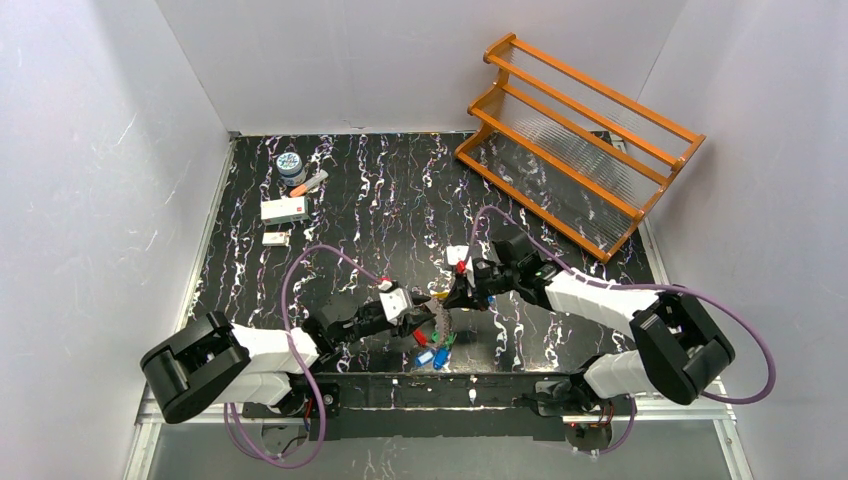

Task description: Put the keys on the keyring

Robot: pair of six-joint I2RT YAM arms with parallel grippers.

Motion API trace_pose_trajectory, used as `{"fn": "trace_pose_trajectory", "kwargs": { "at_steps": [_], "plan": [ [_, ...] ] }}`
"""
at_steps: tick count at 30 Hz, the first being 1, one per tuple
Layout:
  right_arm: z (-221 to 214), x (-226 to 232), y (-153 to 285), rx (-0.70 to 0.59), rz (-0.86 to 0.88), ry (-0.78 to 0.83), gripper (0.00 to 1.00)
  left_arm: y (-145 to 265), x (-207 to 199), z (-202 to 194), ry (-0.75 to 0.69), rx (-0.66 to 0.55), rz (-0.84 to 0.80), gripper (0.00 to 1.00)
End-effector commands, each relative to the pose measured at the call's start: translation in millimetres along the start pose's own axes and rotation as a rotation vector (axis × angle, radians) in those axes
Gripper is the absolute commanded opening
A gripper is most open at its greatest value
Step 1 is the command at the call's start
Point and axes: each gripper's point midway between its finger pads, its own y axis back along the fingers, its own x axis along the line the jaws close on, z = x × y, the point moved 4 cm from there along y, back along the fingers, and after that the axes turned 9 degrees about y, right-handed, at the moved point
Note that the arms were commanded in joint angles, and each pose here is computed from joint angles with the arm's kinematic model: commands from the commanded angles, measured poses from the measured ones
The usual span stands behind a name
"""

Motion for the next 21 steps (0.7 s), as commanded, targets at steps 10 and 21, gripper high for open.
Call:
{"fn": "trace_pose_trajectory", "kwargs": {
  "at_steps": [10,21],
  "plan": [
    [-11.0,4.5,-21.3,0.206,0.032,0.051,0.01,-15.7,-1.2,-21.2,-0.025,0.184,-0.08,0.29],
    [5.4,6.0,-23.2,0.131,0.043,0.079,0.01,-16.3,-3.4,-38.4,-0.021,0.285,-0.119,0.25]
  ]
}}
